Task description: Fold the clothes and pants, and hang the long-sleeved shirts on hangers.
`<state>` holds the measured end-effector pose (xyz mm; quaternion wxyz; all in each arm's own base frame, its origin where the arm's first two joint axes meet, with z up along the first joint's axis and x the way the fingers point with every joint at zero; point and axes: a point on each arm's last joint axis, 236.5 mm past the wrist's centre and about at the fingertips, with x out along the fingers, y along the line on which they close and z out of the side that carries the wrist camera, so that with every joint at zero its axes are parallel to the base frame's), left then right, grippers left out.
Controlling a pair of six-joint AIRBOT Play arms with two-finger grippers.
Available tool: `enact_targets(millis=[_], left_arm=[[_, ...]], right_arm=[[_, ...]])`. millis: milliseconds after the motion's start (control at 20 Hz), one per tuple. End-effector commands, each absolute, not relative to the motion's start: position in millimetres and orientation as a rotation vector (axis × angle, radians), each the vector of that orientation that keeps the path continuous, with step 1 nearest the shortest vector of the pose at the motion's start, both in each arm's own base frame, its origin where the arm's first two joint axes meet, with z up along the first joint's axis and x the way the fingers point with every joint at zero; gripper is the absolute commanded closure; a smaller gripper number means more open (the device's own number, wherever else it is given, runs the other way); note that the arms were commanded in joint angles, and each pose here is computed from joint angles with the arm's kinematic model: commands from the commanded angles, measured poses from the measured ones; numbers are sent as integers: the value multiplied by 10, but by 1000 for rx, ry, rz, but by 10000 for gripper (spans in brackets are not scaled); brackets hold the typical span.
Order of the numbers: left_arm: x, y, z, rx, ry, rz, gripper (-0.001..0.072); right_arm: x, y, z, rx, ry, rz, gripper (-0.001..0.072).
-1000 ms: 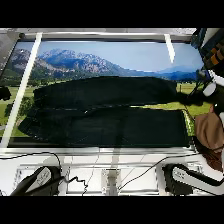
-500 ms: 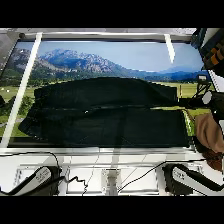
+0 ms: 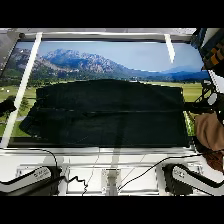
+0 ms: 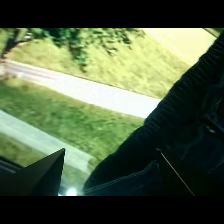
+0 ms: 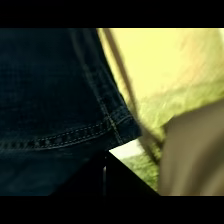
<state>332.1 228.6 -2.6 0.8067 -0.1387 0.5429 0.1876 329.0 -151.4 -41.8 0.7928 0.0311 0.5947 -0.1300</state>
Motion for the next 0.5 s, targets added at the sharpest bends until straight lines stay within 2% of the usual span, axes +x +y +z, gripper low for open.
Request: enact_targets(millis=[0,150,300,400,450], left_arm=[[3594,2097,-107,-404,1135,265,63],[3856,2012,-174,-432,1077,105,63],[3699,2026,-576,-534,1192,67,63],[3645,1854,-703,-611,1231,-80,57],[3671,1832,-742,-613,1214,-126,26]], right_arm=[[3388,-1035,-439,243,1261,-121,693],[3496,-891,-392,314,1218,-84,693],[3492,-881,-391,318,1220,-82,692],[3476,-852,-394,330,1228,-75,693],[3470,-834,-393,337,1232,-71,692]])
